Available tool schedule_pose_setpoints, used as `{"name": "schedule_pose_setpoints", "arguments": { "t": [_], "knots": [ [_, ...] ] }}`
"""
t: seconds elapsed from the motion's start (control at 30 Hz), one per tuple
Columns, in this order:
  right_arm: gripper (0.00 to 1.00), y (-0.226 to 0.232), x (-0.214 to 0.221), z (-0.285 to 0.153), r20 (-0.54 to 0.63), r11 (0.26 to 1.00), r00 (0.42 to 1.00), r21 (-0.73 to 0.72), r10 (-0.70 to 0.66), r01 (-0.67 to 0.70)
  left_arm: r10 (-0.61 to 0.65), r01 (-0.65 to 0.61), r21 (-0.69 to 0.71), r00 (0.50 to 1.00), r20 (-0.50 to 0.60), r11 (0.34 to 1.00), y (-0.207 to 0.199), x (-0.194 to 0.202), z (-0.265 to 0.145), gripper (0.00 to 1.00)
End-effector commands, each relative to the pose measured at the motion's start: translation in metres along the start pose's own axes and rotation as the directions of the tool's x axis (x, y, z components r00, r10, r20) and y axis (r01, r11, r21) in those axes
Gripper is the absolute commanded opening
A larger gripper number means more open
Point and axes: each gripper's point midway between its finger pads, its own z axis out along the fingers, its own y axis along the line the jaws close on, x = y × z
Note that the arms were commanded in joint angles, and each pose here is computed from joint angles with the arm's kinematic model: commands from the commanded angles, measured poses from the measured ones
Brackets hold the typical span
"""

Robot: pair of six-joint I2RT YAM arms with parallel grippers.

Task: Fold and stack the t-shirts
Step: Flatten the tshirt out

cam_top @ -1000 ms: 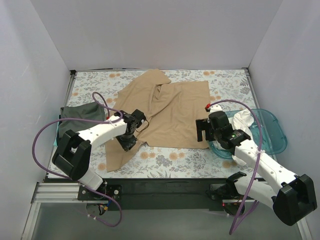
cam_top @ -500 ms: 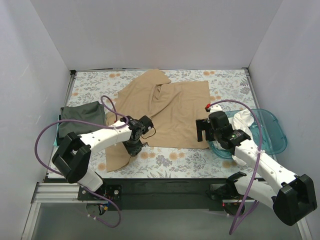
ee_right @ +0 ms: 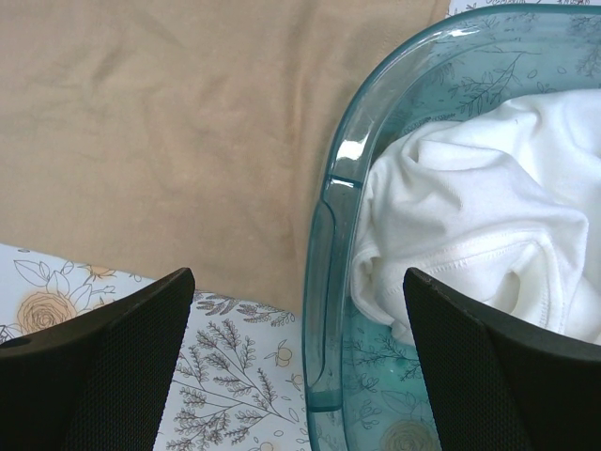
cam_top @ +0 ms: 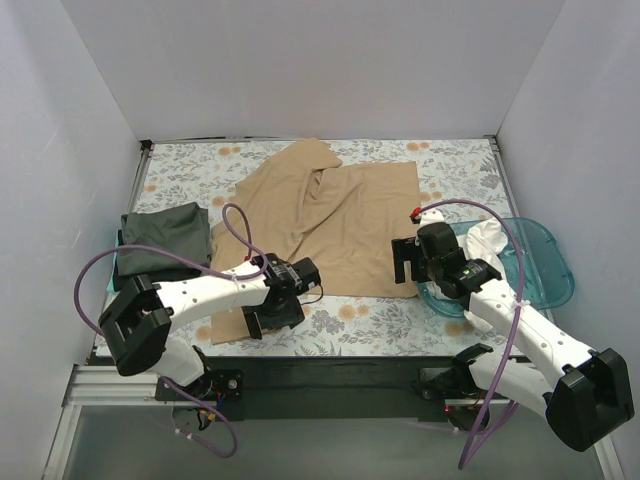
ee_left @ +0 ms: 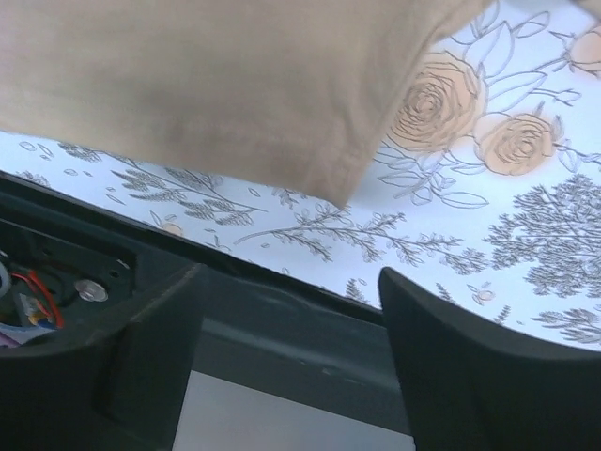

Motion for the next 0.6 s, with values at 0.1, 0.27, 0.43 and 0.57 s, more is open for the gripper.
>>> {"name": "schedule_pose_setpoints", "arguments": {
  "t": [0.1,0.27,0.43,0.57],
  "knots": [
    [0.98,0.005,-0.016,-0.006,0.054,1.0,0.999,-0.026,-0.008,0.01,-0.061,0.04,0.171,0.991,0.121,0.984,-0.022,-0.028,-0.035,0.89],
    [0.98,0.015,-0.027,-0.01,0.073,0.997,0.997,-0.079,-0.011,0.016,-0.123,0.077,0.226,0.973,0.195,0.971,-0.031,-0.077,-0.041,0.91],
    [0.98,0.035,-0.056,-0.019,0.109,0.986,0.994,-0.166,-0.006,0.024,-0.294,0.201,0.325,0.917,0.268,0.924,-0.036,-0.181,-0.039,0.93],
    [0.98,0.043,-0.071,-0.019,0.115,0.981,0.993,-0.191,-0.006,0.028,-0.325,0.239,0.307,0.905,0.273,0.921,-0.036,-0.216,-0.022,0.93]
  ]
}}
